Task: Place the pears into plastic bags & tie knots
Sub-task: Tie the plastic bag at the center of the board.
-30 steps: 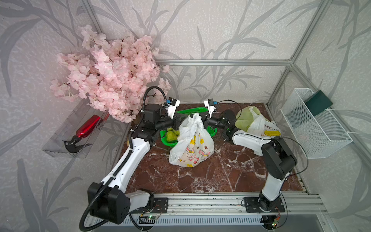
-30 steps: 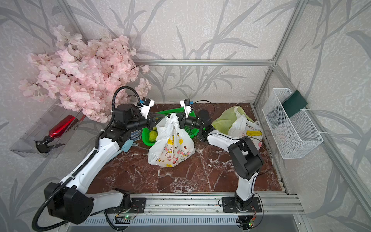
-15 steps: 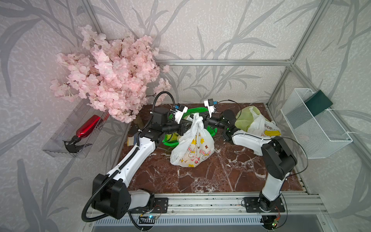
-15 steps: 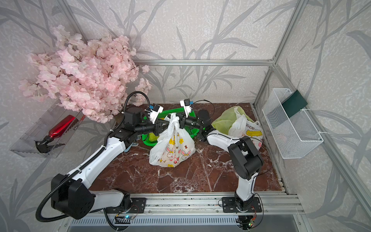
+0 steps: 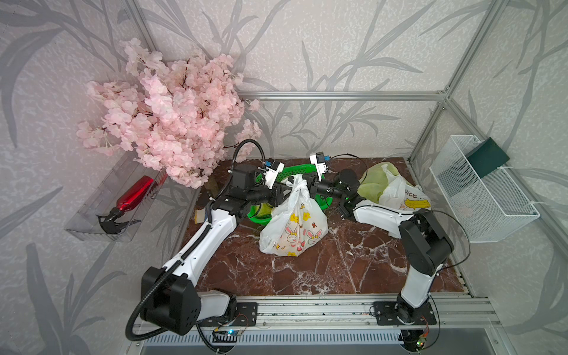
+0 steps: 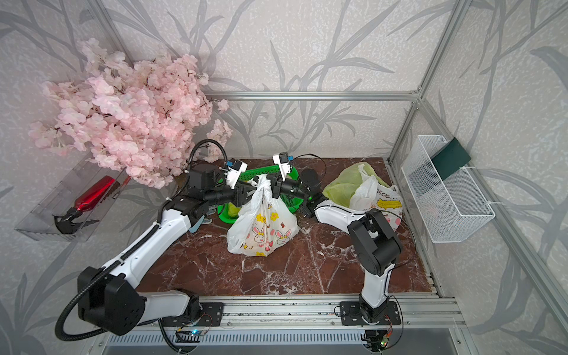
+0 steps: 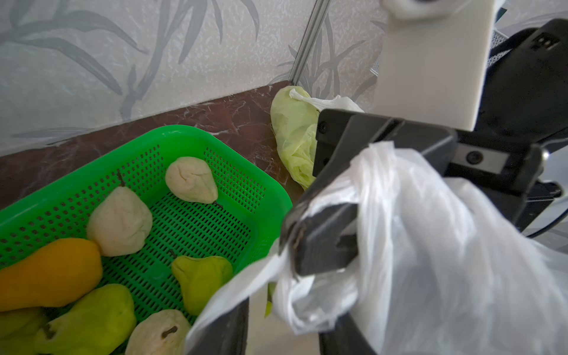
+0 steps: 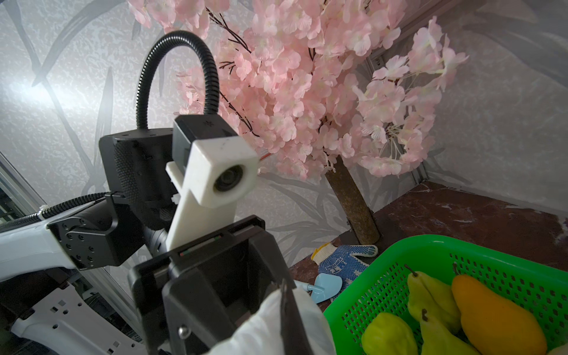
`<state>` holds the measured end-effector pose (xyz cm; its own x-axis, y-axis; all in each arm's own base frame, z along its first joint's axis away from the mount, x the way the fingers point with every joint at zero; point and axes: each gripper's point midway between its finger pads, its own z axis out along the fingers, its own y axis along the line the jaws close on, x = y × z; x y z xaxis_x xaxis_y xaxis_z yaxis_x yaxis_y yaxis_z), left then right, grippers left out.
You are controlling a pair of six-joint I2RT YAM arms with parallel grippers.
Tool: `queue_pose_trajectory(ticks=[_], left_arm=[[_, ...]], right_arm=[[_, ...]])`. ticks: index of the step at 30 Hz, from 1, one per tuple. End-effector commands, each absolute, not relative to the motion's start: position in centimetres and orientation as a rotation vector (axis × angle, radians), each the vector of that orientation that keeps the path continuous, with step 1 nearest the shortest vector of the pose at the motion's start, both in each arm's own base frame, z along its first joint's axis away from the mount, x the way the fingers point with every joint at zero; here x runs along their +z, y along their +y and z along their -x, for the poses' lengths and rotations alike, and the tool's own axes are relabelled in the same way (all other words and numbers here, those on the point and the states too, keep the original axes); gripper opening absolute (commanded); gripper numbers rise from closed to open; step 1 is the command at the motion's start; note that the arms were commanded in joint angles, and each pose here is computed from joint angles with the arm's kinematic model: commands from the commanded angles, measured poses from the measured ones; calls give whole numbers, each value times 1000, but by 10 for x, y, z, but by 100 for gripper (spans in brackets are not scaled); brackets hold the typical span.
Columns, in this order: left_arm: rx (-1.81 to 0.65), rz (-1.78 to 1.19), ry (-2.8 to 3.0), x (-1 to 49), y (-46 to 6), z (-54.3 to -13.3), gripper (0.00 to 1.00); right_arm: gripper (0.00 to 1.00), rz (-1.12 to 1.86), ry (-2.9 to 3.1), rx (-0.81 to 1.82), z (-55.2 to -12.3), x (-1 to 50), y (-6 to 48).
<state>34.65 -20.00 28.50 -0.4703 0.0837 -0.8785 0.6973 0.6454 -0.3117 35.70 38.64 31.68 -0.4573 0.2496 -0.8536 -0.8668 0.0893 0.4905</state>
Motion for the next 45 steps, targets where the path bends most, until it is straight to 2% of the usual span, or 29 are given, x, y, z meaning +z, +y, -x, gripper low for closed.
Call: queue_pose_trajectory(ticks=[1, 16, 18, 25, 27, 30, 36, 40, 45], left_arm=[[-787, -606, 1911, 302, -190, -346, 38], [-856, -649, 1872, 312, -200, -345, 37], [-873, -664, 1865, 314, -202, -343, 33], [-871, -690, 1853, 318, -204, -341, 4], [-862, -693, 1860, 317, -203, -341, 0], [-839, -691, 1871, 316, -200, -339, 0], [-760, -587, 1931, 306, -178, -342, 0], [-766, -510, 1963, 306, -166, -343, 0], [-808, -461, 1979, 307, -164, -343, 0]], right_arm=[[0, 677, 1367, 1556, -351, 335, 388], [0, 676, 1380, 1580, -351, 330, 391], [0, 673, 1384, 1582, -351, 328, 392], [0, 664, 1387, 1594, -352, 327, 393], [0, 662, 1386, 1593, -353, 327, 393], [0, 656, 1399, 1589, -353, 325, 390], [28, 492, 1557, 1496, -375, 305, 355], [38, 418, 1776, 1367, -364, 284, 328], [44, 410, 2023, 1234, -332, 274, 301]])
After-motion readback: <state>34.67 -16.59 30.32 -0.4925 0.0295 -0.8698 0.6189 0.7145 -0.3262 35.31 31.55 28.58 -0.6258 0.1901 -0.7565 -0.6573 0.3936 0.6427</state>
